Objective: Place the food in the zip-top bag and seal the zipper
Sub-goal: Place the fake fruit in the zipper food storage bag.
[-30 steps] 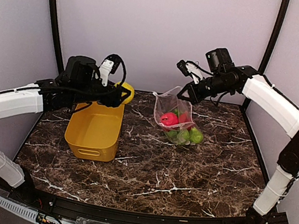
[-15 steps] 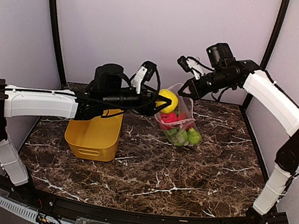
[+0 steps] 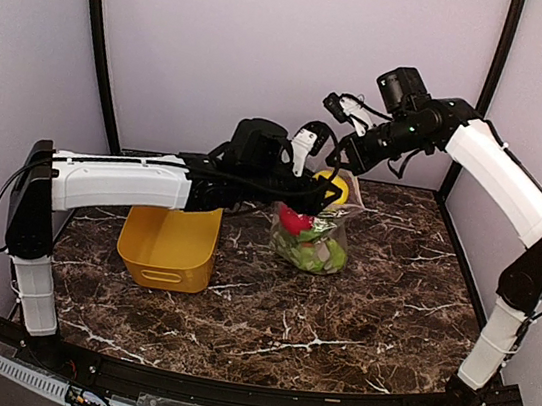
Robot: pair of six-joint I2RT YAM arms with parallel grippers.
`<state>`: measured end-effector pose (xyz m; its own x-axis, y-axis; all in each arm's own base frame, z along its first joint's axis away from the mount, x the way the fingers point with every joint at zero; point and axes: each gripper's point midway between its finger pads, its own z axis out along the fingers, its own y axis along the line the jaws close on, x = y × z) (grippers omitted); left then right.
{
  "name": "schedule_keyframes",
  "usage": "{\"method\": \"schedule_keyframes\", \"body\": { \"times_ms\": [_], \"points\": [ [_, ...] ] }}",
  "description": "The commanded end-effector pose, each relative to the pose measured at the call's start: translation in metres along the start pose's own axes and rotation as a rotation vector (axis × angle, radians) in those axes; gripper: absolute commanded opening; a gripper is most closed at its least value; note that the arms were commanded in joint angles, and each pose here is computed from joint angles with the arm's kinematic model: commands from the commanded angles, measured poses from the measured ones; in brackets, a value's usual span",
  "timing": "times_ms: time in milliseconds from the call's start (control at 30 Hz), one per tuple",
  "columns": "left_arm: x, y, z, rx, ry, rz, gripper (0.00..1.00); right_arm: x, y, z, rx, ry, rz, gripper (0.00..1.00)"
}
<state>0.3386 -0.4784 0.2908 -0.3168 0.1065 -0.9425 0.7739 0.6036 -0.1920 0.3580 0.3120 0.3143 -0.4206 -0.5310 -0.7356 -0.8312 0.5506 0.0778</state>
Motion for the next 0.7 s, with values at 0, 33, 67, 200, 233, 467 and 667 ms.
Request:
{"method": "schedule_keyframes", "body": {
  "times_ms": [0, 33, 67, 200, 233, 467, 667],
  "points": [
    [0.025, 0.025, 0.013, -0.121, 0.079, -0.02, 0.46, -0.015, 0.014, -0.024, -0.009, -0.068, -0.034, 0.0],
    [0.03, 0.026, 0.017, -0.124, 0.085, -0.024, 0.47, -0.014, 0.016, -0.024, -0.017, -0.066, -0.033, 0.0],
    [0.032, 0.027, 0.019, -0.125, 0.087, -0.029, 0.49, -0.014, 0.017, -0.023, -0.025, -0.065, -0.032, 0.0],
    [0.029, 0.023, 0.024, -0.099, 0.064, -0.026, 0.69, -0.012, 0.019, -0.02, -0.041, -0.058, -0.028, 0.0],
    [0.023, 0.022, 0.021, -0.093, 0.04, -0.021, 0.74, -0.012, 0.019, -0.021, -0.039, -0.057, -0.028, 0.0],
    [-0.039, 0.005, -0.033, -0.037, -0.135, 0.033, 0.99, -0.011, 0.014, -0.021, -0.016, -0.052, -0.036, 0.0],
    [-0.072, -0.016, -0.1, 0.057, -0.248, 0.055, 0.99, -0.008, 0.016, -0.023, -0.021, -0.048, -0.071, 0.0]
  ]
}}
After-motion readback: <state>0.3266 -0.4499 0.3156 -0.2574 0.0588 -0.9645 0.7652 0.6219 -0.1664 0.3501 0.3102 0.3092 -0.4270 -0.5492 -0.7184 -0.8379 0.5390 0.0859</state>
